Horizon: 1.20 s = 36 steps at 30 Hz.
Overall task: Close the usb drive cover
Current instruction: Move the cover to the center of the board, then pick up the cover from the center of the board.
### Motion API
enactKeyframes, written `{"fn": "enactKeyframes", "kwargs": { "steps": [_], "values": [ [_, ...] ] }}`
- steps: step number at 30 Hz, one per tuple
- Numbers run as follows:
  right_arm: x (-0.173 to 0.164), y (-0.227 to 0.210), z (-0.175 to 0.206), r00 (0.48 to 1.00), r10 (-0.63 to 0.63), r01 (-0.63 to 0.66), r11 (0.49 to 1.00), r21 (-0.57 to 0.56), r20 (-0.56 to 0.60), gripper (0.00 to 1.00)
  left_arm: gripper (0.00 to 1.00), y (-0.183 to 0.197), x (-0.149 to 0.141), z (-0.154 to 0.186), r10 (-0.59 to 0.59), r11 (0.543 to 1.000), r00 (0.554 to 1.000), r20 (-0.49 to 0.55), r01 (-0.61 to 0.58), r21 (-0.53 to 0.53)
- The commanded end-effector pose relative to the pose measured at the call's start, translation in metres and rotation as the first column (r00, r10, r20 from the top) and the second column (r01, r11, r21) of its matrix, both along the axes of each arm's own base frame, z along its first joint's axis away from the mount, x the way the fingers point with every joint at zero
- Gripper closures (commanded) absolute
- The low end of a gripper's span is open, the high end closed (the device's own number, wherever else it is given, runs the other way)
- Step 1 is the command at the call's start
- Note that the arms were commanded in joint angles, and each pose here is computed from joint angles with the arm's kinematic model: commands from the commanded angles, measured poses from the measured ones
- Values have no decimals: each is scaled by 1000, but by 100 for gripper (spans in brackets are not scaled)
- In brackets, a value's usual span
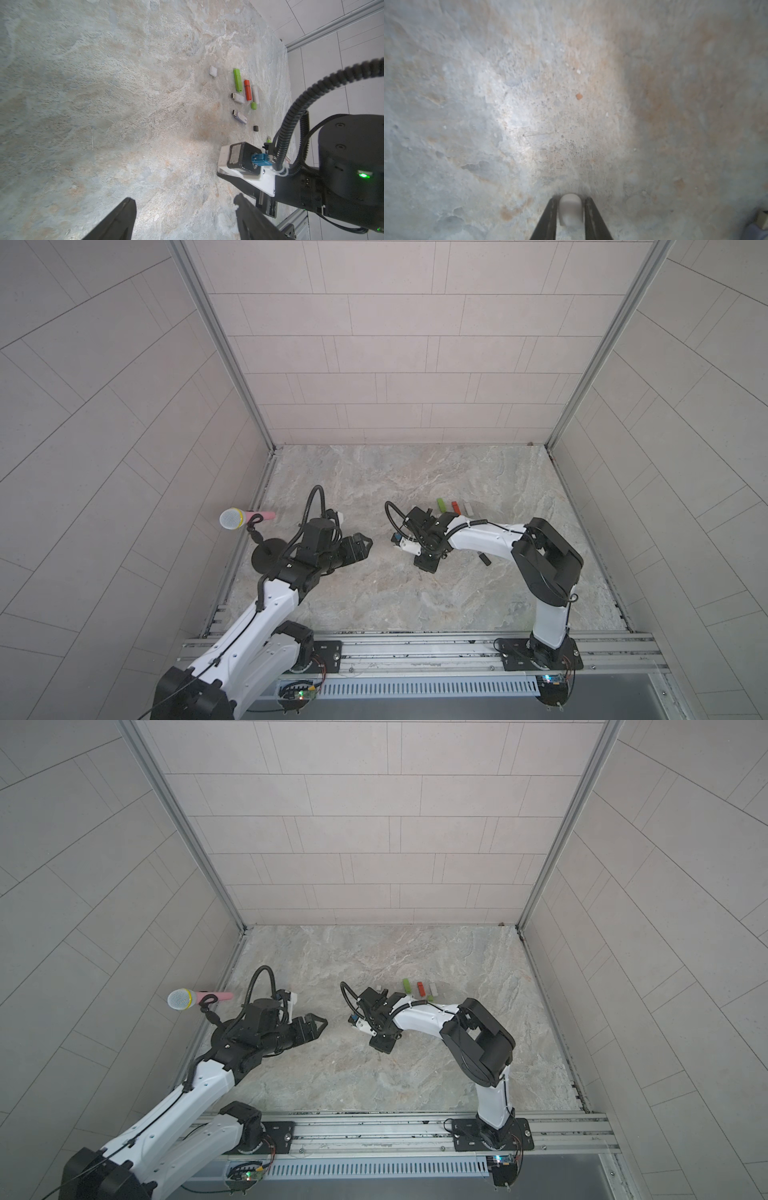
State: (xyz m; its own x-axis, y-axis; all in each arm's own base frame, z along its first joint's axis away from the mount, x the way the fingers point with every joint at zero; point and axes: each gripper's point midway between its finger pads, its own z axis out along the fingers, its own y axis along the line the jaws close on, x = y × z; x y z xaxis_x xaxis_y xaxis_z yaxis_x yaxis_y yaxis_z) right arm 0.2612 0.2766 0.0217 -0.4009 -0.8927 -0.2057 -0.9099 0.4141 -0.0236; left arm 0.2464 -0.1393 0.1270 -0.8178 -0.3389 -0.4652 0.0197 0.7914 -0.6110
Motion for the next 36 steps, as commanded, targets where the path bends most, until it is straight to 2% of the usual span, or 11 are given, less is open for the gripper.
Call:
{"fn": "enactKeyframes", "kwargs": {
  "steps": [1,11,27,36],
  "values": [
    [-12,-15,-3,998,61,-61,996,-60,-9,70,18,4,5,5,18,1000,999,40,-18,0],
    [-21,-25,-12,998,58,-60,996,-59,-35,69,18,1,4,3,-13,1000,999,44,13,12],
    [-9,-14,-11,997,70,-71,997,-35,-35,66,18,-1,5,-1,-24,1000,999,36,23,8],
    [-15,-20,-18,993,81,-87,994,-71,-83,75,18,-3,4,-2,-28,1000,999,26,28,3]
  ]
}}
